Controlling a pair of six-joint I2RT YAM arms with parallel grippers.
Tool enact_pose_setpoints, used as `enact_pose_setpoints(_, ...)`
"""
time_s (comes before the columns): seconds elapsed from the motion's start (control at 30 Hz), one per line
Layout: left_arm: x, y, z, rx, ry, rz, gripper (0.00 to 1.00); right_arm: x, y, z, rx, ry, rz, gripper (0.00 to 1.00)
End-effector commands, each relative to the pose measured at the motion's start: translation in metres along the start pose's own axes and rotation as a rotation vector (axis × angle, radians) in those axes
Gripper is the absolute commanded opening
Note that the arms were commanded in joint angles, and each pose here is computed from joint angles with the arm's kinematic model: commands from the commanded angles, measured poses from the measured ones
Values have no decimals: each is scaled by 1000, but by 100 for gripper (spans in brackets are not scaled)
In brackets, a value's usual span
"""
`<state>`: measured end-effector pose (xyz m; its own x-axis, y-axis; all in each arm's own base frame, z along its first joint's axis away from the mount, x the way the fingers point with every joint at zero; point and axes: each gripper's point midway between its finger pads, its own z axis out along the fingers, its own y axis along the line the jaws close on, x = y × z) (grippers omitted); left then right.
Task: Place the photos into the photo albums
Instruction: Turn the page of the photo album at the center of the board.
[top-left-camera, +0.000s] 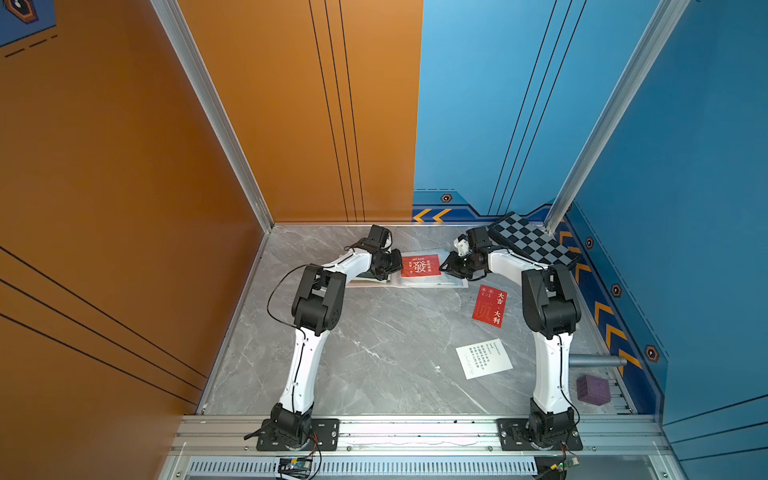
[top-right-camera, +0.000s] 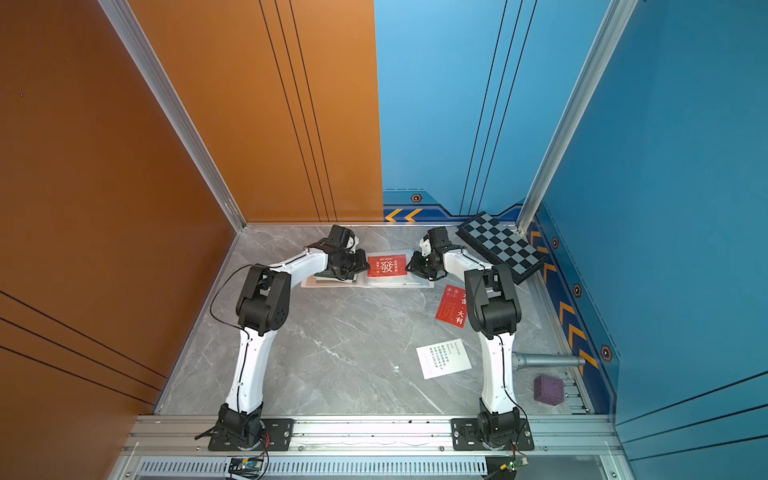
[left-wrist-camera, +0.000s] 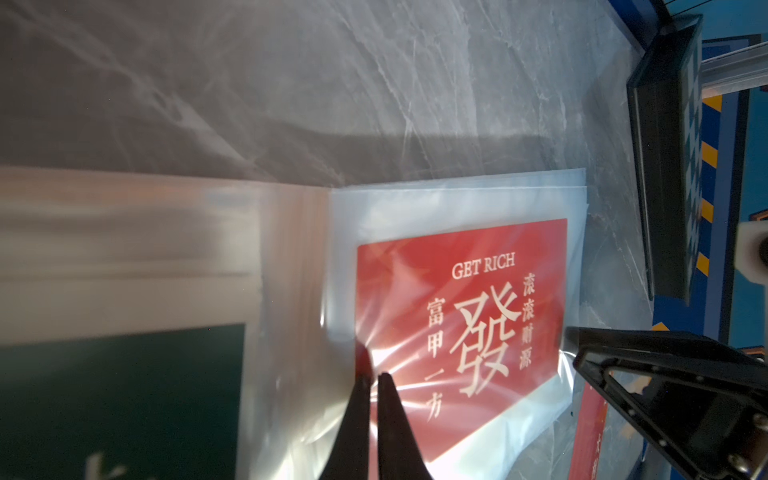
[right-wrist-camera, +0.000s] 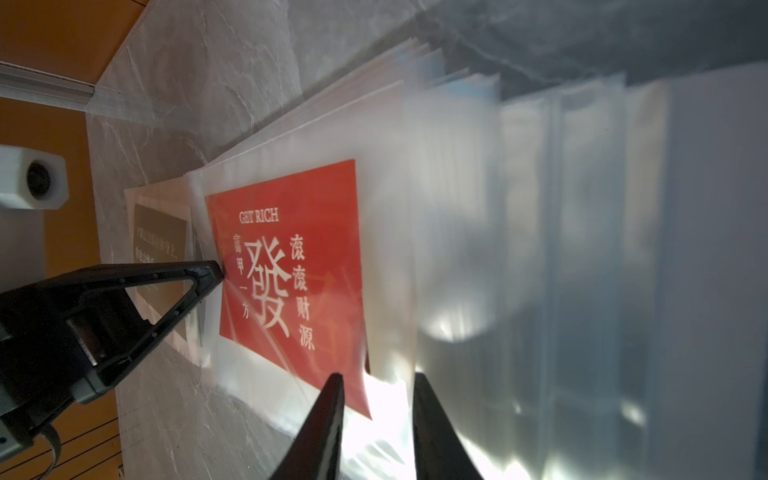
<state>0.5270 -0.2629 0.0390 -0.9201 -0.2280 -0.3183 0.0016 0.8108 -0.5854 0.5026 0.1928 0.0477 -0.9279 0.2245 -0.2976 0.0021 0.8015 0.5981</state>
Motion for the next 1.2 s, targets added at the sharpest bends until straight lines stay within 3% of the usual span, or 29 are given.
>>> enact_pose_setpoints(0.0, 23, 29, 8, -73, 69, -49, 9, -1, 4, 3, 1, 15, -8, 30)
enact_pose_setpoints(0.3, 23, 26, 10, -61, 70, -49, 8, -4, 20, 0, -55, 18, -18, 30)
enact_pose_setpoints(0.8, 23, 23, 10, -62, 66, -41, 7, 2, -6, 5, -39, 37, 28, 30)
enact_pose_setpoints(1.17, 25, 26, 13, -63, 74, -47, 7, 2, 5, 15, -126, 48, 66, 30)
